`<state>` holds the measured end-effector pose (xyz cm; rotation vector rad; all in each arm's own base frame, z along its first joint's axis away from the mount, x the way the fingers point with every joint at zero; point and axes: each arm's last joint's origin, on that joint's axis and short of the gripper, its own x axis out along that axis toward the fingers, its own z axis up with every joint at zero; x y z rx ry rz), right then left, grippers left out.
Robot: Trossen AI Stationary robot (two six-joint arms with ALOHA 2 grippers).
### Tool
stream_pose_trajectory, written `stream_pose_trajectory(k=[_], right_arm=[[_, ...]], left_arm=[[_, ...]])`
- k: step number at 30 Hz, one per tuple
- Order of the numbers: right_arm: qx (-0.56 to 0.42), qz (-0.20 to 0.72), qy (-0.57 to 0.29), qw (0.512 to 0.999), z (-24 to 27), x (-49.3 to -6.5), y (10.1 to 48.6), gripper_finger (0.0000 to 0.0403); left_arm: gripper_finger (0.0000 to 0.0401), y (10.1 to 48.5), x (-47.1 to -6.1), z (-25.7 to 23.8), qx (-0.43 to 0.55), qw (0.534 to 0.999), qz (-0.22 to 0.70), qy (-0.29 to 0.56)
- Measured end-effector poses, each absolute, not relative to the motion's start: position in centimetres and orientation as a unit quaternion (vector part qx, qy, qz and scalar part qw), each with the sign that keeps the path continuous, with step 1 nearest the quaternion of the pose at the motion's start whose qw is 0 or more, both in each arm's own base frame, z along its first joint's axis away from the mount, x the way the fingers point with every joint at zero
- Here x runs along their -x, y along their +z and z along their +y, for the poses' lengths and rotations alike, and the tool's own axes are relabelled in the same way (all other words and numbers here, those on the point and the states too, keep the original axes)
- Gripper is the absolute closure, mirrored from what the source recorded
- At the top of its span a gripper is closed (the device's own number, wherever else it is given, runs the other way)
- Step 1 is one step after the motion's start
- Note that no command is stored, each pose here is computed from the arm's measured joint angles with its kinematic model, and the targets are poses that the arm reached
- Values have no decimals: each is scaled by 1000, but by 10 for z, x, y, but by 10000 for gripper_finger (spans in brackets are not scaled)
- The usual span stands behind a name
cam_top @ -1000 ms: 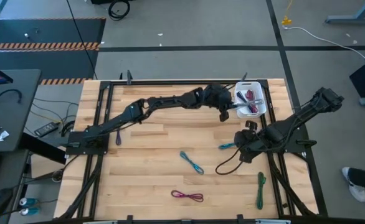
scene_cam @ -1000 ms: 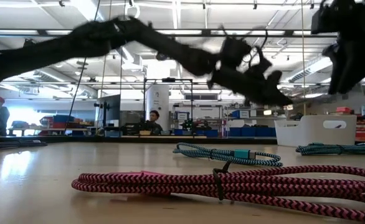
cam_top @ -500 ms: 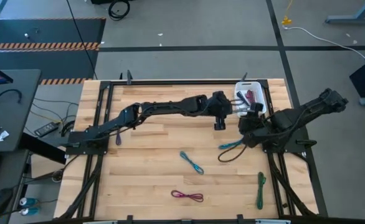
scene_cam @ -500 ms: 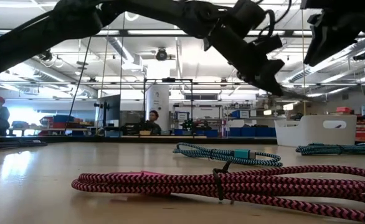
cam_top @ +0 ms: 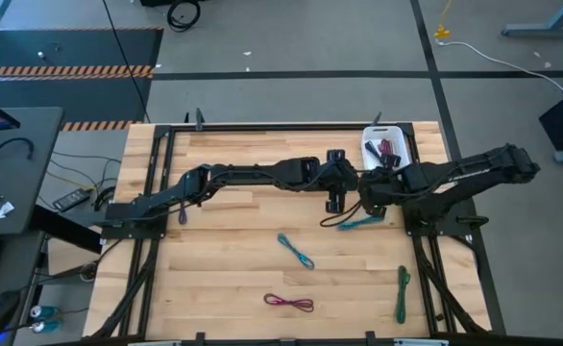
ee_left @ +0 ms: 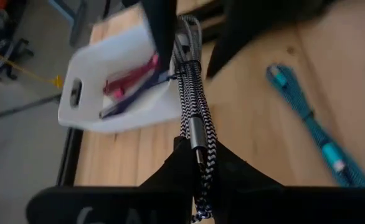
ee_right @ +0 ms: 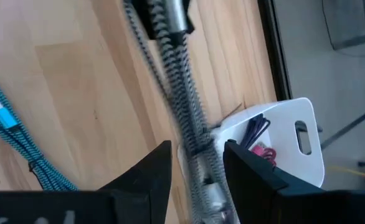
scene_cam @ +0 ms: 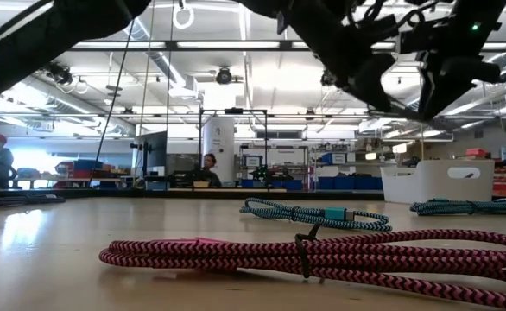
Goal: Pick and place USB-C Cables
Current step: Put the black white charger cable into the bin
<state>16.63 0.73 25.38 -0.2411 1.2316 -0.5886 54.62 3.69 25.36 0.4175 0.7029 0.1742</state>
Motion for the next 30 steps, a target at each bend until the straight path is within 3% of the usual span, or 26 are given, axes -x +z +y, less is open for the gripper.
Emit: stream_pose_trajectory(k=[7, 10, 13, 16, 22, 26, 30], right_arm=[[114, 584, -271, 757, 7, -172, 248, 261], [110, 589, -260, 757, 7, -173, 247, 300], [106, 587, -255, 762, 8, -174, 248, 369], [102, 580, -265, 763, 7, -173, 248, 375], [45, 545, -325, 772, -5, -178, 249, 375], [-10, 520, -393, 758, -29, -180, 250, 375], [-78, 478, -468, 739, -61, -179, 252, 375]], left_arm=[[377, 266, -541, 12, -220, 913, 338, 62], [369, 267, -540, 7, -223, 911, 341, 58], [366, 272, -537, 6, -221, 911, 343, 57], [357, 274, -536, 7, -219, 912, 343, 59], [272, 284, -511, 22, -238, 863, 432, 105], [199, 292, -478, 48, -183, 814, 529, 156], [157, 290, -456, 73, -132, 771, 569, 253]])
